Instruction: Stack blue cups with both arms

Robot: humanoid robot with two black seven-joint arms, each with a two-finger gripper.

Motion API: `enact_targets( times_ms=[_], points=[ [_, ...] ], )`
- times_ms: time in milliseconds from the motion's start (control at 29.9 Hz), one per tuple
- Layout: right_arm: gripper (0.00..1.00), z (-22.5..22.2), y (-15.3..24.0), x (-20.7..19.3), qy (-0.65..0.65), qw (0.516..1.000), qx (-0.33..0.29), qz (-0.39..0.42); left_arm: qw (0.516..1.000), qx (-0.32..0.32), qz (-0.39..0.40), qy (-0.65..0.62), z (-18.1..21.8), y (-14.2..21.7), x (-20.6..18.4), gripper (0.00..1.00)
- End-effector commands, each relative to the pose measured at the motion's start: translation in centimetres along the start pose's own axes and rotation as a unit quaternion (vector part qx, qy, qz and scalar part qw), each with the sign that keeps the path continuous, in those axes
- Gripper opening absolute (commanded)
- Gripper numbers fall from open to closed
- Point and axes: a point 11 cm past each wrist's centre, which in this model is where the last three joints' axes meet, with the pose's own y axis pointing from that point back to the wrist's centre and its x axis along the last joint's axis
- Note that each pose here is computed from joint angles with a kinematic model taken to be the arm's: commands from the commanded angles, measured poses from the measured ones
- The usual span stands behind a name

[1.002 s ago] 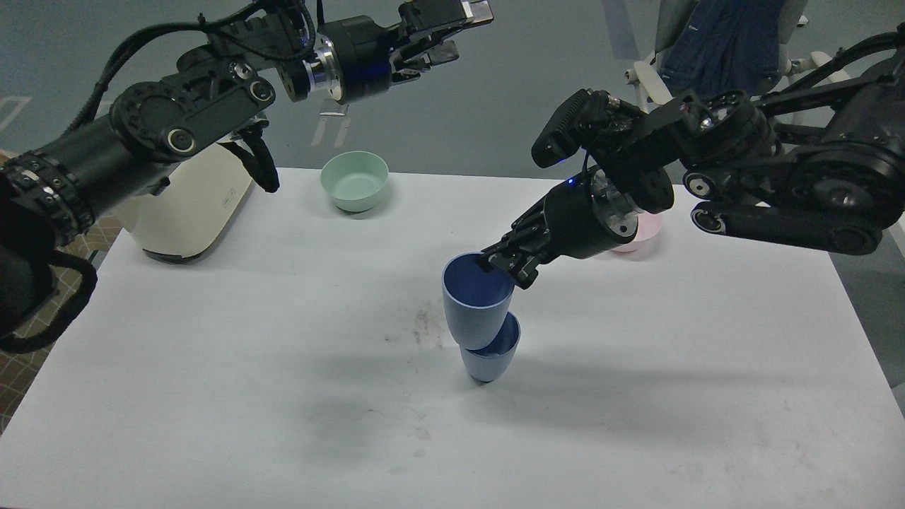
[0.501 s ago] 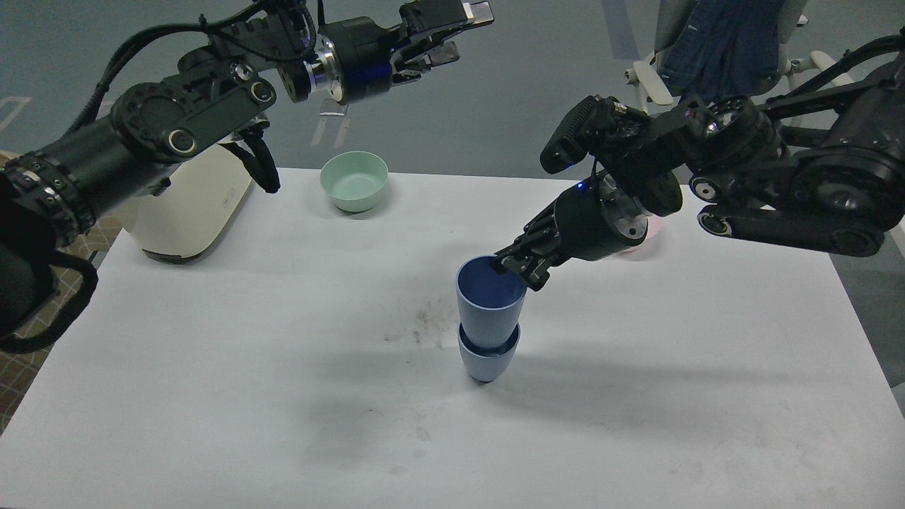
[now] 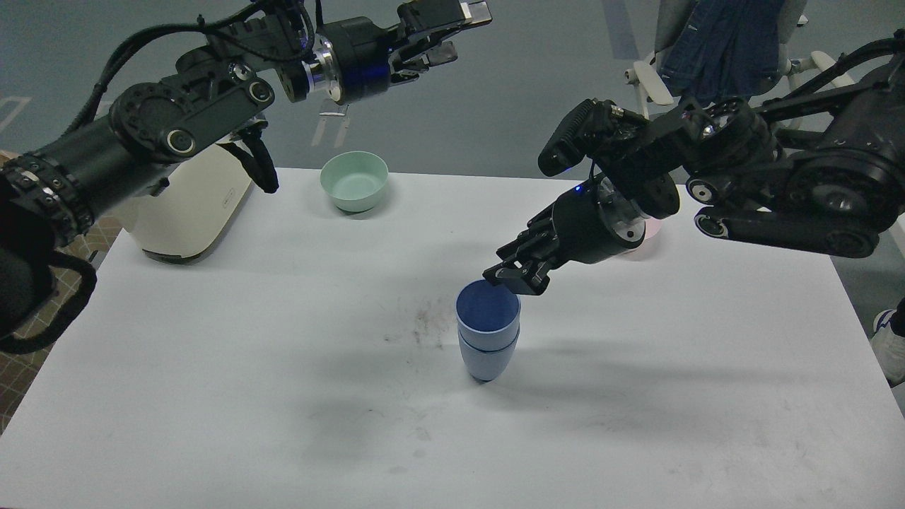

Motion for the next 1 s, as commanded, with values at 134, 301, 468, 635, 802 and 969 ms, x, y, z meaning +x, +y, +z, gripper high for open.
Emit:
enact_targets(
  times_ms=[134, 301, 468, 635, 802, 969],
  points=[
    [0.87, 1.7, 3.7, 2.2, -0.069, 0.995, -0.017, 0.073, 1.000, 0.000, 0.001, 0.001, 0.0, 0.1, 0.1, 0.95],
    [0.96, 4.2, 8.7, 4.1, -0.180, 0.964, -0.015, 0.195, 1.000, 0.000, 0.019, 0.014, -0.5, 0.7, 0.8, 0.95],
    [0.96, 8.9, 13.1, 2.4, -0.330, 0.880, 0.005, 0.340, 0.989, -0.018, 0.107, 0.105, -2.5, 2.5, 3.1, 0.95],
    [0.96, 13.1, 15.7, 1.1, -0.444, 0.750, 0.060, 0.487, 0.958, -0.060, 0.191, 0.207, -3.5, 3.7, 4.9, 0.96],
    [0.96, 16.4, 17.1, -0.4, -0.507, 0.623, 0.104, 0.587, 0.920, -0.088, 0.248, 0.289, -5.8, 5.3, 4.6, 0.97],
    [0.96, 18.9, 15.6, -2.2, -0.552, 0.517, 0.130, 0.641, 0.881, -0.119, 0.281, 0.362, -7.6, 5.2, 2.6, 0.98]
  ],
)
